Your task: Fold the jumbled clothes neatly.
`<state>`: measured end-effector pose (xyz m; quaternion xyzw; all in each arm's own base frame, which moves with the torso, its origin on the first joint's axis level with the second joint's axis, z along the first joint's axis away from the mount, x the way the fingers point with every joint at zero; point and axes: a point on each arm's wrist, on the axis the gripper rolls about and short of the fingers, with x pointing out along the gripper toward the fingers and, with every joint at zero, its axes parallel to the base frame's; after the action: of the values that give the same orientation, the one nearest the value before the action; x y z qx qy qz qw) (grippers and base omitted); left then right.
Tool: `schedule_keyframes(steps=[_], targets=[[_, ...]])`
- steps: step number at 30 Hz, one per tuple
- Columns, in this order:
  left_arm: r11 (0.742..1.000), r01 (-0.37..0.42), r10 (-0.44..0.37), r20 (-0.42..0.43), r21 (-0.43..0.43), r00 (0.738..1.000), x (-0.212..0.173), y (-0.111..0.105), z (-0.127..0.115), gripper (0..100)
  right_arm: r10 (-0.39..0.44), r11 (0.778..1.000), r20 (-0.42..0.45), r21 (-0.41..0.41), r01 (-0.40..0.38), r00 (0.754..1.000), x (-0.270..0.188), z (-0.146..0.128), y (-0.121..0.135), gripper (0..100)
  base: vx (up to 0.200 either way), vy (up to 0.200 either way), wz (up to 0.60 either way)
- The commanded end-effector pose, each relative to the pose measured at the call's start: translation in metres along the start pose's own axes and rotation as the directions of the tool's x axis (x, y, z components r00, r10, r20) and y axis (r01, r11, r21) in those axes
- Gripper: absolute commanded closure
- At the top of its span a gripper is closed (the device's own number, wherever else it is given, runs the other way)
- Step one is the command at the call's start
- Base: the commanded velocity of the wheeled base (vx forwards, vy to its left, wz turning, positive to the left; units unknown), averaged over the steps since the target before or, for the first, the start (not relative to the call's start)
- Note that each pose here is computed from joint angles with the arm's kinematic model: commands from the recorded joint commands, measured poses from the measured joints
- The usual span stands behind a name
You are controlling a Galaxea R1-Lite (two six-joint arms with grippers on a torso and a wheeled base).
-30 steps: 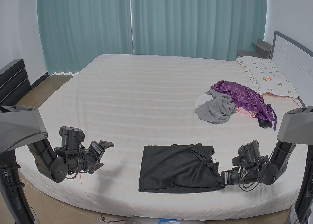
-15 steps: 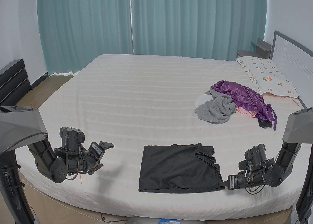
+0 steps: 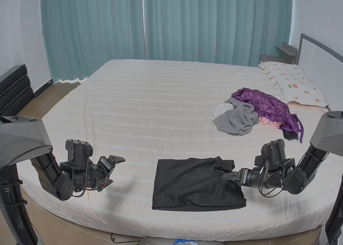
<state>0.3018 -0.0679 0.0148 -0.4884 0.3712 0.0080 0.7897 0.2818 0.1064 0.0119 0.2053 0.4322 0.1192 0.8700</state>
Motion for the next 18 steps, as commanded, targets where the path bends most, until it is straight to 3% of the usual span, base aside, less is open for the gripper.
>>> schedule_keyframes(steps=[1,11,18], targets=[[1.000,-0.003,0.003,-0.001,-0.001,1.000,0.000,0.001,0.000,0,0.020,1.000,0.015,0.023,-0.020,1.000,0.040,0.003,0.026,0,0.000,0.000,0.00],[1.000,-0.001,0.001,-0.001,0.000,1.000,0.000,0.001,0.000,0,0.031,0.996,-0.014,0.084,-0.030,0.999,0.086,0.006,0.056,0,0.000,0.000,0.00],[1.000,-0.001,0.001,-0.001,0.000,1.000,0.000,0.001,0.000,0,0.029,0.996,-0.015,0.089,-0.027,0.999,0.105,0.012,0.060,0,0.000,0.000,0.00]])
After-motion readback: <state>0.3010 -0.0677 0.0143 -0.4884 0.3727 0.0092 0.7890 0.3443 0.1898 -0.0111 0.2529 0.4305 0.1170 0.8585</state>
